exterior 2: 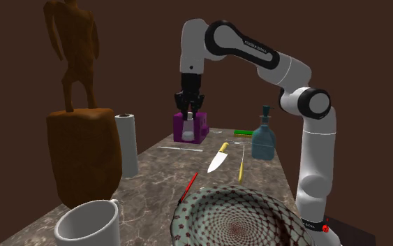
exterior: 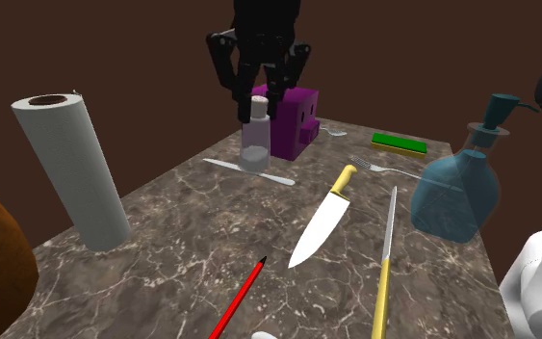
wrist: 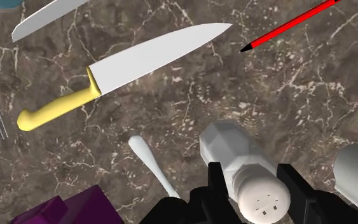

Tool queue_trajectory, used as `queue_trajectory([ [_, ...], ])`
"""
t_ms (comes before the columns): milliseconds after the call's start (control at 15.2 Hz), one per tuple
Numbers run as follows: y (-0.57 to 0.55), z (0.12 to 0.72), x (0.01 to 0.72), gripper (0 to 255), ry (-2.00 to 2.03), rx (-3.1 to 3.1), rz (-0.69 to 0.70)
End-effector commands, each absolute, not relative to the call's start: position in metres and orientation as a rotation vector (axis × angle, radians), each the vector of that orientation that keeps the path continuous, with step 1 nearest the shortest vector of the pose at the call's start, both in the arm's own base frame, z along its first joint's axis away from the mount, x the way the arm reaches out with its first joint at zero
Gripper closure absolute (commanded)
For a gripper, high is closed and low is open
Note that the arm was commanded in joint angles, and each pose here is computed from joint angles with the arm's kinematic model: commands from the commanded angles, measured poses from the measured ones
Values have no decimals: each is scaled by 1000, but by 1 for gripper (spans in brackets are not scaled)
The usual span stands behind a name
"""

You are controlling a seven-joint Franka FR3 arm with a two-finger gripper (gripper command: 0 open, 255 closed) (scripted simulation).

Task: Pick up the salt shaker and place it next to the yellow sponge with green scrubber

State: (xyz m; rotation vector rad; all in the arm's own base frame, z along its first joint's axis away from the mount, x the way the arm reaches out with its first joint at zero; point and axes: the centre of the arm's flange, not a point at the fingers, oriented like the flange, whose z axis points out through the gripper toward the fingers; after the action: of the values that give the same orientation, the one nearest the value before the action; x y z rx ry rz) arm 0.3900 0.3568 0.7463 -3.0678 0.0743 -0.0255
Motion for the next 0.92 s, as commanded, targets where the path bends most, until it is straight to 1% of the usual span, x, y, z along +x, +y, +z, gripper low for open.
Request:
queue_trajectory([
  [0, 332, 750, 386, 255, 72, -3067, -25],
  [858, 164, 774, 362, 255, 72, -3067, -25],
])
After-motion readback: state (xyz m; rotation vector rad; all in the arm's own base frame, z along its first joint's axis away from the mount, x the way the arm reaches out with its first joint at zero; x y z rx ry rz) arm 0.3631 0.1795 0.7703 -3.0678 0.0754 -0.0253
